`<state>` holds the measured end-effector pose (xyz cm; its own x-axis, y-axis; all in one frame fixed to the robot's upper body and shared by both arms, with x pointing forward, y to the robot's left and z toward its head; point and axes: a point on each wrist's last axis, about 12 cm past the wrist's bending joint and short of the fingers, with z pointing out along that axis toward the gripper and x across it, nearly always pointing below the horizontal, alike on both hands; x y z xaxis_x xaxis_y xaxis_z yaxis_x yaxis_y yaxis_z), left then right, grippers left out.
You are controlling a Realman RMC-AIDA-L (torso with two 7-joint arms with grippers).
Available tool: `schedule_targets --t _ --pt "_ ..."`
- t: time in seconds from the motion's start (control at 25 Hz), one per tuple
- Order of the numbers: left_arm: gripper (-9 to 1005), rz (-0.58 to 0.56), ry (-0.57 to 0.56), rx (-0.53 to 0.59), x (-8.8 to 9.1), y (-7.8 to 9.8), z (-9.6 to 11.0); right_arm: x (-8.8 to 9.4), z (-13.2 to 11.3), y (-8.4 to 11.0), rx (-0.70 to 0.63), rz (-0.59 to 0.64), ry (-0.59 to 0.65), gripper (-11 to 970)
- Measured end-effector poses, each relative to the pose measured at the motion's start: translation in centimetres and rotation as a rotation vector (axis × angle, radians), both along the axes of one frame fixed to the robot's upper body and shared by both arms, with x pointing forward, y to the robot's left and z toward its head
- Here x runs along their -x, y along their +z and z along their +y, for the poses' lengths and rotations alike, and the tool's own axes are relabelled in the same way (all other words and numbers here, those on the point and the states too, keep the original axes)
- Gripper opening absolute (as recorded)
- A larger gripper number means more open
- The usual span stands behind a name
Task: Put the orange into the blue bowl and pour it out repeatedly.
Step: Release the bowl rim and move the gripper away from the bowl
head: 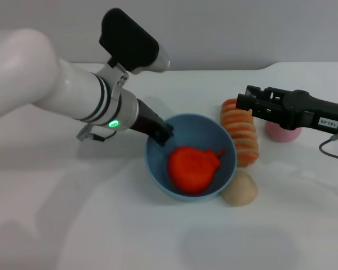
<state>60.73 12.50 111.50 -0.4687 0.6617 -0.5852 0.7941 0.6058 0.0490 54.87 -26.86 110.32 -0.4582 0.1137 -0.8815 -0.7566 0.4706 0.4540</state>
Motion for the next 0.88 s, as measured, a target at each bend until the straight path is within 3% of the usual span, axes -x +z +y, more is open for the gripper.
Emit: schedule_targets --t 0.32,0.6,0.76,0.88 --pt "3 0.002 0.023 0.008 0.3 -0.2 -0.2 0.1 -0.1 -0.4 0.006 -0.006 -0.01 540" --pt "218 -0.065 0.02 0.052 0.5 1.3 -0.2 0.3 -0.8 -0.7 0.004 -0.02 -0.045 578" --pt "382 -0.179 0.035 0.105 0.7 3.2 0.2 0.3 -1.9 -0.7 0.01 -0.062 -0.096 600" --pt "446 -0.289 0.075 0.17 1.0 4.4 0.9 0.4 -2.8 -0.7 0.031 -0.107 -0.141 616"
